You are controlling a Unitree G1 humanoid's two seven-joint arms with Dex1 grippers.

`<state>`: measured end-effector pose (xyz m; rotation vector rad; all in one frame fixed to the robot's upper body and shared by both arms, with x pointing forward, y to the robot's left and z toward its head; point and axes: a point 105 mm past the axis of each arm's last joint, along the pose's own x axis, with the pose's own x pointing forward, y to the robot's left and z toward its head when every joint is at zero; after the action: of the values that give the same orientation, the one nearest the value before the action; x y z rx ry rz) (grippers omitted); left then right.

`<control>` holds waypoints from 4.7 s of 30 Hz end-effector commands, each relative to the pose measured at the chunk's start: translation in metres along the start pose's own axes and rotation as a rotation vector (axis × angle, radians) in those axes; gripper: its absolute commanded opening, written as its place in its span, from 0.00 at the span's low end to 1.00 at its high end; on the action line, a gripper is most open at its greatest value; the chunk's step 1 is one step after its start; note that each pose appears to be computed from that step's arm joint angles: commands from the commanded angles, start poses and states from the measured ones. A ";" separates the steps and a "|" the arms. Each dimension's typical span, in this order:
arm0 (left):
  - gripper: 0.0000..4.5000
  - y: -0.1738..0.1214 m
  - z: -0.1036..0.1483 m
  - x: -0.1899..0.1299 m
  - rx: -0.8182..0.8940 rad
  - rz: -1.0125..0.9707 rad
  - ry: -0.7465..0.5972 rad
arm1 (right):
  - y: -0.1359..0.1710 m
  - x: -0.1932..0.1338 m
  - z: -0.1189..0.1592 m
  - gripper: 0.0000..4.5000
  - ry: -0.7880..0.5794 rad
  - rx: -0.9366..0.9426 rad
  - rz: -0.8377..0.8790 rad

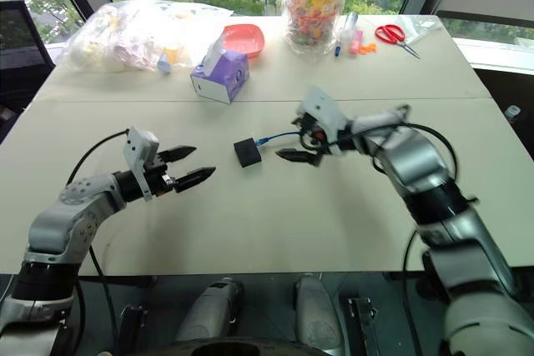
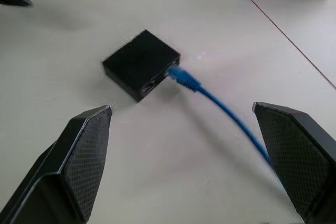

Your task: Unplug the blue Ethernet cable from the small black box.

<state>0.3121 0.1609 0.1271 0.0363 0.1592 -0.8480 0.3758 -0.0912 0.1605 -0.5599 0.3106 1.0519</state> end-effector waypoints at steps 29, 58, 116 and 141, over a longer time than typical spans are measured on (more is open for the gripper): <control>1.00 0.001 0.004 -0.019 -0.019 0.091 -0.017 | -0.008 0.084 0.008 0.01 0.159 -0.238 0.084; 1.00 -0.017 0.075 0.023 -0.207 -0.404 -0.041 | 0.057 -0.016 0.079 0.01 -0.291 -0.977 -0.300; 0.11 -0.041 0.076 0.000 -0.116 -0.554 0.039 | 0.076 -0.018 0.086 0.57 -0.247 0.334 0.416; 0.11 -0.049 0.073 -0.005 -0.090 -0.590 0.057 | 0.078 -0.020 0.077 0.01 -0.209 0.332 0.439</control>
<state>0.2868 0.1282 0.1901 -0.1044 0.3141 -1.3968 0.2968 -0.0351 0.2019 -0.0433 0.4727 1.4224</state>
